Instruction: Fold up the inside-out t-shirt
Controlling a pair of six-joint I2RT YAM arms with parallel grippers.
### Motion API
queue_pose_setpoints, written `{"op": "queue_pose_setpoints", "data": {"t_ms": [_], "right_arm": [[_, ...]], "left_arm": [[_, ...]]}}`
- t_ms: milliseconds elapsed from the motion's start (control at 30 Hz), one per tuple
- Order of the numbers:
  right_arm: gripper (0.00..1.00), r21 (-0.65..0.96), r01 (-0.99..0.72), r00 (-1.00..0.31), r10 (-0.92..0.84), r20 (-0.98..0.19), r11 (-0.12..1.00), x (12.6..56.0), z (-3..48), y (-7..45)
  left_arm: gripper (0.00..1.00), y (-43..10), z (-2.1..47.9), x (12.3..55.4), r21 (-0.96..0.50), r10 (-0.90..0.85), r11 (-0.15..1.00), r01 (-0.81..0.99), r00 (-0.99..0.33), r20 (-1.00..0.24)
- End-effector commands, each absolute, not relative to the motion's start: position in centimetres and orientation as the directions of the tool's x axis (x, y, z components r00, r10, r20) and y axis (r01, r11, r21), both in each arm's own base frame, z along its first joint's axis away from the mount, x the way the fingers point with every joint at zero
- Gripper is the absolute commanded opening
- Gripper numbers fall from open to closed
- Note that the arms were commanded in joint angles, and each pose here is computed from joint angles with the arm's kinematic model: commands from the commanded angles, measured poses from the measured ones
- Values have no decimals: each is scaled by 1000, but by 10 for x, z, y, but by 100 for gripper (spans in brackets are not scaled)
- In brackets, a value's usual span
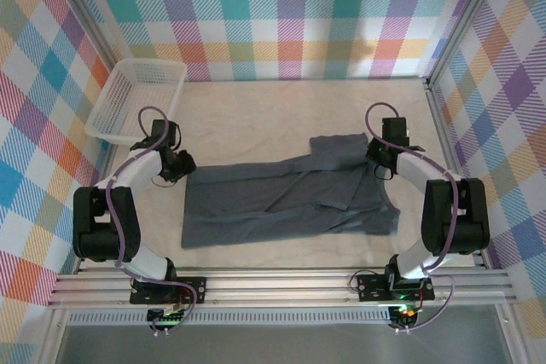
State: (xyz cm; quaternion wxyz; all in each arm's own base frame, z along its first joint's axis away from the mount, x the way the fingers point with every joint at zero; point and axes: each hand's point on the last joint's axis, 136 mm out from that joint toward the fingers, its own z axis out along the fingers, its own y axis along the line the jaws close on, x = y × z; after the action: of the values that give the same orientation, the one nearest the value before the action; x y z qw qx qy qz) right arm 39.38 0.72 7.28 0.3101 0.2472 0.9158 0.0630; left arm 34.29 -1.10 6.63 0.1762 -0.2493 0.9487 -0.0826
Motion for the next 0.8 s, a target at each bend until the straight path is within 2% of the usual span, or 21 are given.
{"op": "queue_pose_setpoints", "data": {"t_ms": [0, 267, 400, 567, 767], "right_arm": [[35, 285, 417, -692, 505, -516, 863, 384, 79, 11], [47, 253, 211, -636, 329, -698, 944, 405, 108, 81], [49, 210, 108, -639, 230, -734, 972, 427, 114, 122], [51, 146, 63, -734, 144, -663, 987, 454, 85, 164], [52, 156, 80, -860, 148, -489, 984, 463, 34, 189]], "left_arm": [[40, -6, 84, 352, -269, -511, 858, -439, -786, -348], [48, -33, 129, 356, -346, -468, 877, -334, -760, -451], [51, -59, 142, 351, -354, -408, 900, -252, -774, -485], [56, -97, 154, 340, -380, -332, 915, -138, -793, -511], [68, -134, 152, 324, -398, -241, 917, -25, -831, -502]]}}
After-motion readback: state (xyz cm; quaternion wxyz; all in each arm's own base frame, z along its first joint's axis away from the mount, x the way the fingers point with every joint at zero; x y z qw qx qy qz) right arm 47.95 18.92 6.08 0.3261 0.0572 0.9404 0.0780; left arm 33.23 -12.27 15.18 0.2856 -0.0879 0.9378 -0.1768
